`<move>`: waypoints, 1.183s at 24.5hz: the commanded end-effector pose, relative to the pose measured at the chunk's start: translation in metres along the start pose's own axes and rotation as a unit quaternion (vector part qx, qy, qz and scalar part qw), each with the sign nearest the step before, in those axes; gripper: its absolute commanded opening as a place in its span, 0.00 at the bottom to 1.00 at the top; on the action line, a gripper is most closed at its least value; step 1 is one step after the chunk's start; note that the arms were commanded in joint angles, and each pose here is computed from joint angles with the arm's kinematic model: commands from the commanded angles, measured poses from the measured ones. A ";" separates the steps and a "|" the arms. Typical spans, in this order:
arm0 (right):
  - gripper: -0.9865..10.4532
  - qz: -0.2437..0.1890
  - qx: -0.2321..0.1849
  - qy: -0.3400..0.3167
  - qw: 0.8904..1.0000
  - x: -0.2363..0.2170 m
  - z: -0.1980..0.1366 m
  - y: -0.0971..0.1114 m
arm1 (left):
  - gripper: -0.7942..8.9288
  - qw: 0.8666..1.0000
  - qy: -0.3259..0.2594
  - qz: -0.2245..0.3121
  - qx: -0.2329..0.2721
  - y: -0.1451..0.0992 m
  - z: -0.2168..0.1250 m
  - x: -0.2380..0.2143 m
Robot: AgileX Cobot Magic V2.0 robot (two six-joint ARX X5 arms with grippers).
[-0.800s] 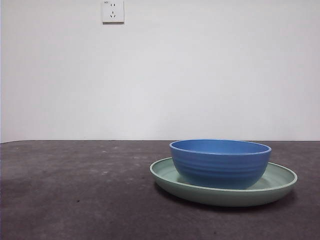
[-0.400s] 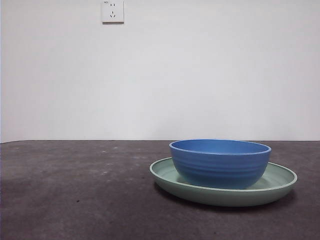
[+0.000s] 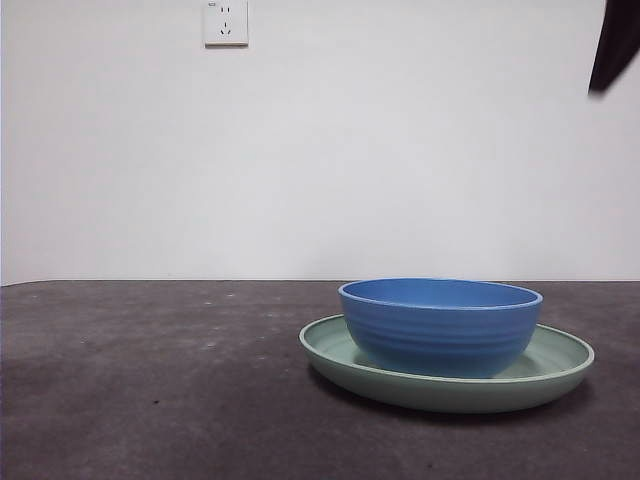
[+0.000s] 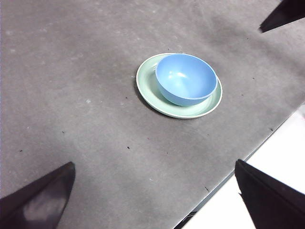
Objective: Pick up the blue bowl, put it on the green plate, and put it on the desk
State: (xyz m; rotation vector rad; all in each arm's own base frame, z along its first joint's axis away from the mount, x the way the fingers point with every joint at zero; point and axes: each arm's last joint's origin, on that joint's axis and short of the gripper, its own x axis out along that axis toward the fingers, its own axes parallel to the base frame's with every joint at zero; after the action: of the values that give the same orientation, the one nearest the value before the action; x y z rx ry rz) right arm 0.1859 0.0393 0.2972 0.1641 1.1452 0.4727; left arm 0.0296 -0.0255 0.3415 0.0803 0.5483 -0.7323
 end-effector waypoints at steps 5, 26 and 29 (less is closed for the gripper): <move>0.54 -0.034 -0.013 0.054 0.998 0.043 0.024 -0.012 | 0.75 1.000 -0.007 -0.001 0.012 0.000 0.002 -0.001; 0.39 -0.050 0.007 0.099 0.994 0.137 0.053 -0.049 | 0.75 1.000 -0.007 -0.001 0.011 0.000 0.002 -0.001; 0.36 -0.046 0.006 0.094 0.995 0.142 0.055 -0.051 | 0.75 1.000 -0.007 -0.001 0.011 0.000 0.002 -0.001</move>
State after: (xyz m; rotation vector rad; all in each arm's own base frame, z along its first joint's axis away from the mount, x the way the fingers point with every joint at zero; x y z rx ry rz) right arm 0.2922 0.0608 0.1836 0.0818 1.3327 0.3986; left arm 0.0296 -0.0255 0.3415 0.0924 0.5440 -0.7358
